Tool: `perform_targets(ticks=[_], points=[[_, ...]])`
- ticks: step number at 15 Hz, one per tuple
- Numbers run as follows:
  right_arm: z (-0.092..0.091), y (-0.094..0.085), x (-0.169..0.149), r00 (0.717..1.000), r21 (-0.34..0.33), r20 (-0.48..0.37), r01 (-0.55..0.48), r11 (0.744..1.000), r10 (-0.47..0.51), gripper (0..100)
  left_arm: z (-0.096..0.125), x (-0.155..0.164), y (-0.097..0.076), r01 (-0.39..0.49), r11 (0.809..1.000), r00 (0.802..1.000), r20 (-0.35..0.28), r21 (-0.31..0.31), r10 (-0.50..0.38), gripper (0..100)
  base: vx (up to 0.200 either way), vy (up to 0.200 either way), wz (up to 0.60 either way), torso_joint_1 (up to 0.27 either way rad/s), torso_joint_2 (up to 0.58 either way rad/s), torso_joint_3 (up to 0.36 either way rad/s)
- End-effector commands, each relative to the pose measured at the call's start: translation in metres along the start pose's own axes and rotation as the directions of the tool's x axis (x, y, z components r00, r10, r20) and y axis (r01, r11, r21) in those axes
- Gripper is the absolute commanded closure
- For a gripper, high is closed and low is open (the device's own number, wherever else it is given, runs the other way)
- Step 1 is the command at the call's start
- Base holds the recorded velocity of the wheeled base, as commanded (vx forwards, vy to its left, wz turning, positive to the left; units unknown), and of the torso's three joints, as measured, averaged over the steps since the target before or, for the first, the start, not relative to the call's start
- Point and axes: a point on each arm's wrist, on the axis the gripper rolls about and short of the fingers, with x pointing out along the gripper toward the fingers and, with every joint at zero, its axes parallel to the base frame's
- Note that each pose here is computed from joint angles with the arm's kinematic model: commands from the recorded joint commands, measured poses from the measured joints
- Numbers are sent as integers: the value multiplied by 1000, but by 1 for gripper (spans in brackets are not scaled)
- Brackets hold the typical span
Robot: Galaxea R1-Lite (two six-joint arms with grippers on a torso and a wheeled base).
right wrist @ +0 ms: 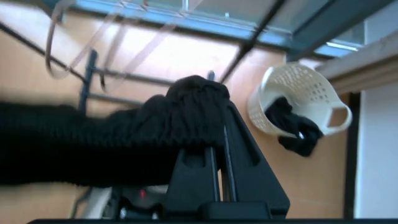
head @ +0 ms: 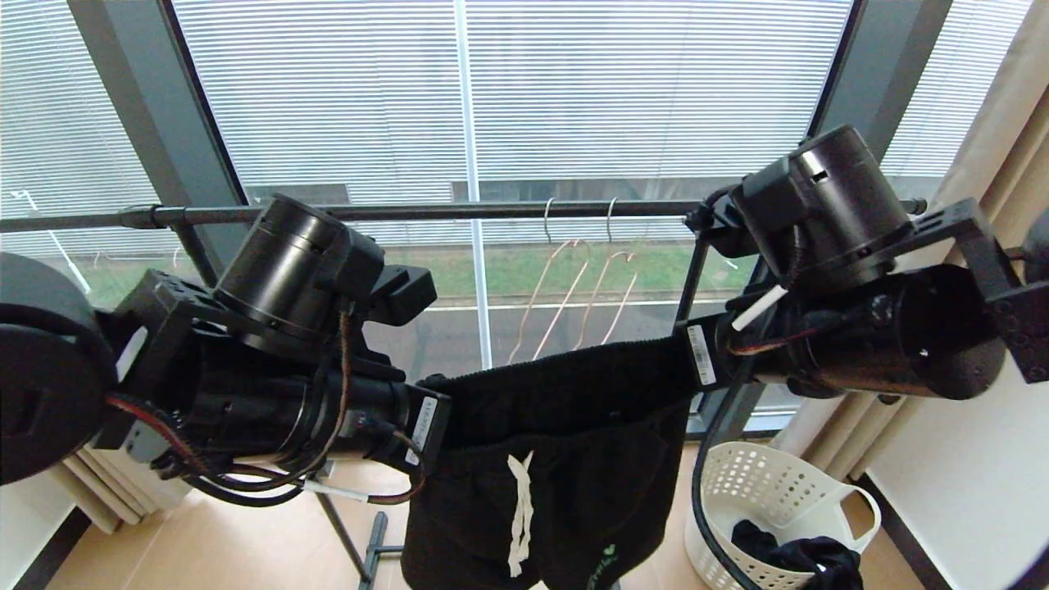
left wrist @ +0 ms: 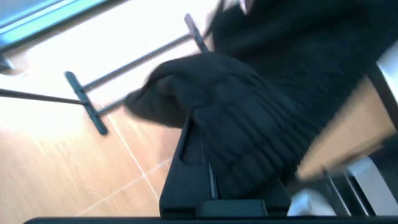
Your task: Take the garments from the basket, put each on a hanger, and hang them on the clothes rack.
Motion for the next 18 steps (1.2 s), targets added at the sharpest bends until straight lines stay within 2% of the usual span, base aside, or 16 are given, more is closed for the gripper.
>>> perform_targets(ticks=[1,2,3,4,7,11,18], points=[[-14,-16,-28,1000,1,21,-20,1000,20,100,9,30,1,-36,999,999,-25,-8,36,100,0,0,0,0,0,0],[-14,-16,-28,1000,1,21,-20,1000,20,100,9,30,1,-36,999,999,-25,-8,36,100,0,0,0,0,0,0],[-33,-16,-37,999,-39,-1,-45,998,44,100,21,38,-4,-27,1000,1000,9,-6,27,100,0,0,0,0,0,0],[-39,-16,-39,999,-49,-9,-53,997,52,100,27,36,-6,-19,1000,999,30,-4,19,100,0,0,0,0,0,0],[-48,-19,-38,999,-63,-30,-45,997,43,100,32,33,-14,-6,1000,999,53,10,6,100,0,0,0,0,0,0],[-69,-31,-34,997,-79,-82,-15,997,9,100,19,35,-29,15,999,1000,17,51,-16,100,0,0,0,0,0,0],[-76,-37,-27,993,-73,-116,21,997,-29,100,5,41,-34,-3,996,1000,-29,84,6,100,0,0,0,0,0,0]])
